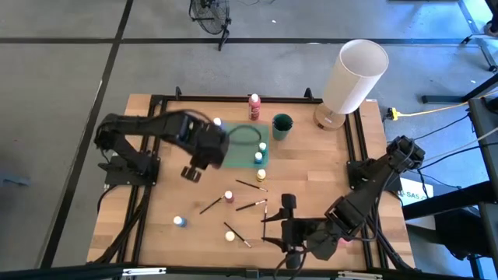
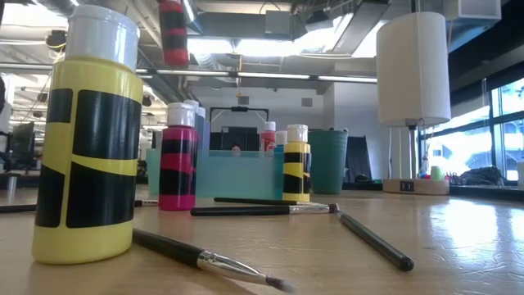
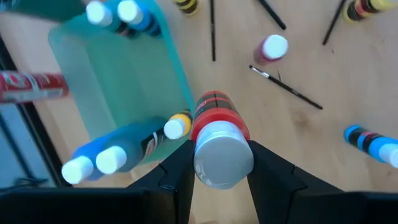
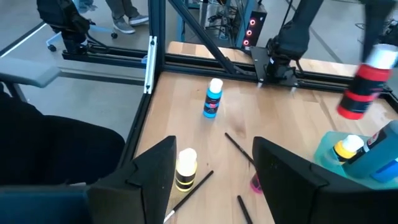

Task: Pick & Place Paint Supplies
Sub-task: Put the small red paint bottle into the green bin

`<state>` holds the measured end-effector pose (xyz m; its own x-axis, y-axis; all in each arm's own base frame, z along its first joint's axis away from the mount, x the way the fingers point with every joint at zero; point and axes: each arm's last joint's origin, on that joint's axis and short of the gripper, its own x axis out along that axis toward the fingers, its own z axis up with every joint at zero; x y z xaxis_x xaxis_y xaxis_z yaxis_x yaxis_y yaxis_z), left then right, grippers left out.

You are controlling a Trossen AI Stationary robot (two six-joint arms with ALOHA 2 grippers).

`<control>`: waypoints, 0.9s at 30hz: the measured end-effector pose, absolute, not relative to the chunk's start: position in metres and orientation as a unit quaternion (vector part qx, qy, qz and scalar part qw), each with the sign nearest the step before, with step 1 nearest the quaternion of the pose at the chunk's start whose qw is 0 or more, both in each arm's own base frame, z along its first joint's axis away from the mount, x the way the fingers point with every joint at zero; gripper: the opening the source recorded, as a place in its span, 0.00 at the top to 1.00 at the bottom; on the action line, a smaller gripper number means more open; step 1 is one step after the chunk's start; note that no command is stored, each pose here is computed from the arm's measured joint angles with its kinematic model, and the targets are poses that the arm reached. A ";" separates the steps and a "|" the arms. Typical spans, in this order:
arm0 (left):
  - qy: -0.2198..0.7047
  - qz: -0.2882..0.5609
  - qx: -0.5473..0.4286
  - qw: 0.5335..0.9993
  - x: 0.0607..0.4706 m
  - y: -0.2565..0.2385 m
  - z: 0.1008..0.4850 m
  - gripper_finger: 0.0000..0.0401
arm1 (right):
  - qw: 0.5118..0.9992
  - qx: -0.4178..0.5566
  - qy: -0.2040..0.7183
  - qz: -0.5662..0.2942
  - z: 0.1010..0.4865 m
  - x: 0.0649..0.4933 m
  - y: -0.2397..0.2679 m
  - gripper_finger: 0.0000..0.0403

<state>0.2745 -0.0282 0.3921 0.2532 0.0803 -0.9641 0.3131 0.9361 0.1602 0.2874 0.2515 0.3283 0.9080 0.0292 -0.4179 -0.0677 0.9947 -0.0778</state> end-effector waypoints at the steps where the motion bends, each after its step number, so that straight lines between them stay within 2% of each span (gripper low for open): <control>1: 0.606 -0.071 0.150 0.778 0.274 -0.021 0.393 0.70 | 0.976 -0.046 0.213 0.026 0.328 0.287 0.252 0.47; 12: 0.607 -0.049 0.067 0.790 0.272 0.020 0.395 0.70 | 0.975 -0.050 0.215 0.037 0.328 0.281 0.259 0.47; 19: 0.609 -0.020 0.027 0.793 0.271 0.026 0.395 0.70 | 0.974 -0.051 0.215 0.043 0.328 0.278 0.262 0.47; 27: 0.627 0.015 0.028 0.779 0.264 0.027 0.385 0.70 | 0.975 -0.043 0.216 0.042 0.328 0.278 0.262 0.47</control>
<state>0.2635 0.0268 0.3854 0.2144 0.0586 -0.9750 0.0104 0.9980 0.0623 0.2776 0.2618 0.3276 0.9036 0.0626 -0.4237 -0.0995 0.9929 -0.0655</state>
